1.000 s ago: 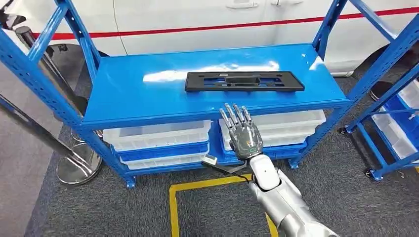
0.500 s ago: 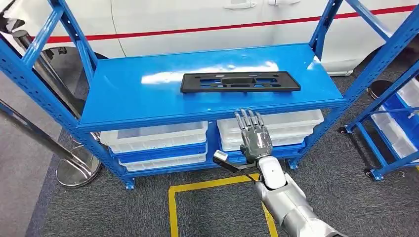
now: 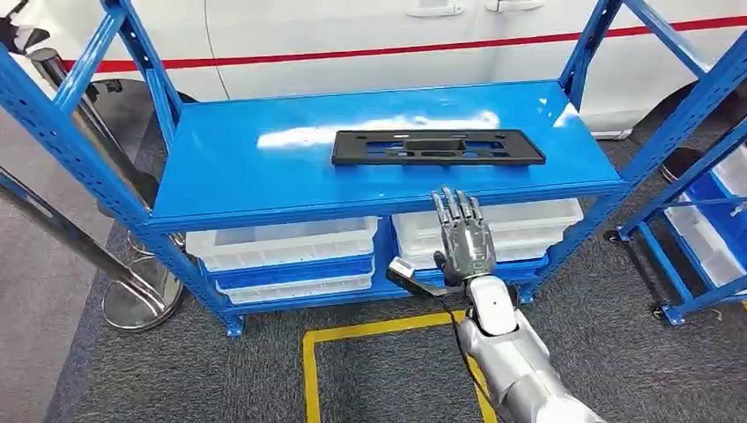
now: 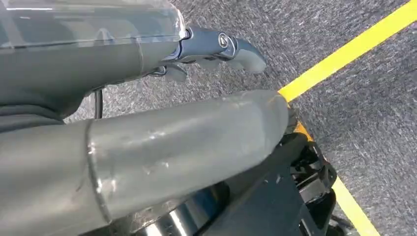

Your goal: Take the parts from the cabinet and place them on the table.

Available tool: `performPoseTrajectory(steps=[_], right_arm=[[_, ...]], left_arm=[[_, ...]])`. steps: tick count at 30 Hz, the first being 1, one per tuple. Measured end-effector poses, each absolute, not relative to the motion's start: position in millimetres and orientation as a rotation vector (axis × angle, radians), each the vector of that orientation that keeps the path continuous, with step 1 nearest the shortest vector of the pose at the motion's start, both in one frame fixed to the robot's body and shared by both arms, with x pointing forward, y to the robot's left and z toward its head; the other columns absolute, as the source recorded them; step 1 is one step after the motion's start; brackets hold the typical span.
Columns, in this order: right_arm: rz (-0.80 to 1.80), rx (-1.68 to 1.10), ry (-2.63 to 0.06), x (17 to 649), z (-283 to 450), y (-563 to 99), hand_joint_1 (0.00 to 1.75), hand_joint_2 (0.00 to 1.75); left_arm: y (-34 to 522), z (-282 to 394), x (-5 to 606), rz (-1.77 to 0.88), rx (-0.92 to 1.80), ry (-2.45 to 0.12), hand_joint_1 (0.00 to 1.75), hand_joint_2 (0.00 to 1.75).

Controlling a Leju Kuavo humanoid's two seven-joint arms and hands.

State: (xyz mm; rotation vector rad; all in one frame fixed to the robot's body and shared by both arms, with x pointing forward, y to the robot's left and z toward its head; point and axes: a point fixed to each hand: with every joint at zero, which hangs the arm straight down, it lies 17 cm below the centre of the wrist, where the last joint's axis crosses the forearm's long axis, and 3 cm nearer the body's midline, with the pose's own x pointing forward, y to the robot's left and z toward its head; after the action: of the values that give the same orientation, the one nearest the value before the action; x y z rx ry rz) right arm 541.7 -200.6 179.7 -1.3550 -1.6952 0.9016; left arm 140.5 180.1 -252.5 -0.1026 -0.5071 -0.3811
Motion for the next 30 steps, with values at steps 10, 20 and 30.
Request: performPoseTrajectory(steps=[10,20,30], right_arm=[[0.791,-1.385,-1.697,540.0,197.7,-220.9,0.0,1.75],[0.768,-1.406,-1.689,535.8,199.6,-228.8,0.0,1.75],[0.762,-1.396,-1.704,534.1,200.0,-232.5,0.0,1.75]], left_arm=[[178.2,-252.2,140.4,-0.394,-0.105,-0.51,0.0,0.0],[172.7,-249.9,144.9,-0.414,-0.113,-0.524,0.0,0.0],[169.8,-248.8,146.7,-0.418,-0.121,-0.527,0.0,0.0]])
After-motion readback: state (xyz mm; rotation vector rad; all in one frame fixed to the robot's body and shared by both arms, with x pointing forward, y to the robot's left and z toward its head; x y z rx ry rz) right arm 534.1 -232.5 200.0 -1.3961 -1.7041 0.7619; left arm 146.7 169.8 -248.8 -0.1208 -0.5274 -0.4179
